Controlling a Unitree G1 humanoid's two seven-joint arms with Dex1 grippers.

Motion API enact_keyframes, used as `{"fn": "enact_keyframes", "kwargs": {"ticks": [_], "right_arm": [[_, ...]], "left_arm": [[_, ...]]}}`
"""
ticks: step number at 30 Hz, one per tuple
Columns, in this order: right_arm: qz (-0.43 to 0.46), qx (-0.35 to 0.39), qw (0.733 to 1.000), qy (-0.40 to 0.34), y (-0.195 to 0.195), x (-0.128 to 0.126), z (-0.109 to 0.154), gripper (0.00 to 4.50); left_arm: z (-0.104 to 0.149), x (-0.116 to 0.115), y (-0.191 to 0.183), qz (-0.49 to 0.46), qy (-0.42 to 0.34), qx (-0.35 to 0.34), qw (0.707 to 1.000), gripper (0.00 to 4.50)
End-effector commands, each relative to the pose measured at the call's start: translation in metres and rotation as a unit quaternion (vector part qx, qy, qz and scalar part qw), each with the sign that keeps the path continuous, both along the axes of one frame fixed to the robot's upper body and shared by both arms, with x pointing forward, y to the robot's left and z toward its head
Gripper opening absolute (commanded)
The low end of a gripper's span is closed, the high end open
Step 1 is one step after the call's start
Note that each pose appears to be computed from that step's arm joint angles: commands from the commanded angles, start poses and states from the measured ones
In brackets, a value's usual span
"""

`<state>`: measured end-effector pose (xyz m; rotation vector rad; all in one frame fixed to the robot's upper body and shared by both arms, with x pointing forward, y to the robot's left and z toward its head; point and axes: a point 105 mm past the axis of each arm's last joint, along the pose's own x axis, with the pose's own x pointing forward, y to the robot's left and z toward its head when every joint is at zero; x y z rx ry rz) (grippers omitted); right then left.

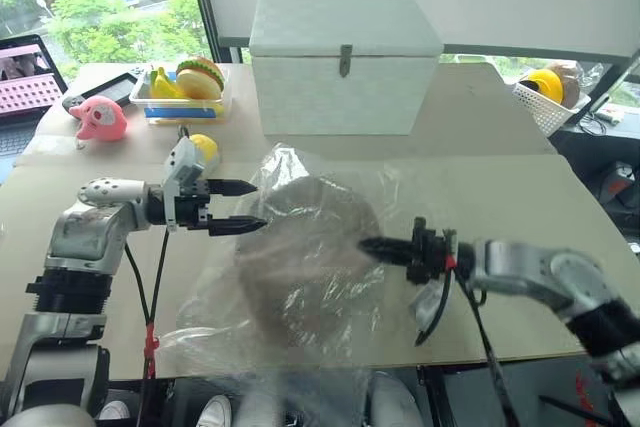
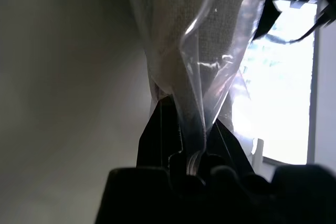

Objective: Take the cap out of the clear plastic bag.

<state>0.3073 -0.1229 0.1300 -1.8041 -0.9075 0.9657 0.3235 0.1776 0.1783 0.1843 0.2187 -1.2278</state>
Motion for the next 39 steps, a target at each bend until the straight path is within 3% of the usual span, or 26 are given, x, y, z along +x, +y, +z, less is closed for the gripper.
{"fn": "enact_keyframes", "kwargs": {"ticks": [1,9,15,20,24,27,29,31,33,36,39], "right_arm": [[-0.011,-0.01,0.999,-0.046,-0.013,0.03,0.006,0.08],[-0.033,-0.004,0.997,-0.071,-0.01,0.068,0.004,0.08],[-0.092,0.034,0.993,-0.065,-0.028,0.081,0.017,2.01],[-0.182,0.018,0.982,-0.049,-0.065,0.09,0.031,3.62],[-0.286,0.048,0.955,0.061,-0.107,0.073,0.033,3.62],[-0.346,0.095,0.917,0.172,-0.121,0.045,0.032,3.62],[-0.394,0.18,0.857,0.279,-0.129,0.01,0.037,3.62],[-0.394,0.271,0.782,0.4,-0.111,-0.031,0.042,3.62],[-0.353,0.33,0.73,0.483,-0.08,-0.065,0.049,3.62],[-0.307,0.377,0.674,0.557,-0.049,-0.092,0.059,3.62],[-0.212,0.43,0.592,0.648,-0.005,-0.122,0.072,3.62]], "left_arm": [[0.008,-0.002,-0.003,-0.009,-0.016,0.001,1.0,4.5],[0.007,-0.004,-0.006,-0.015,-0.013,0.0,1.0,4.5],[0.005,-0.006,-0.008,-0.02,-0.006,-0.004,1.0,4.5],[0.002,-0.005,-0.01,-0.022,-0.003,-0.005,1.0,4.5],[0.0,-0.005,-0.012,-0.026,-0.002,-0.007,1.0,4.5],[0.0,-0.005,-0.012,-0.026,-0.002,-0.007,1.0,4.5],[-0.001,-0.005,-0.012,-0.027,-0.002,-0.007,1.0,4.5],[-0.004,-0.008,-0.015,-0.039,-0.013,0.001,0.999,4.5],[-0.008,-0.015,-0.019,-0.064,-0.027,0.017,0.997,4.5],[-0.005,-0.02,-0.023,-0.089,-0.035,0.02,0.995,4.5],[-0.003,-0.032,-0.025,-0.142,-0.034,0.042,0.988,4.5]]}}
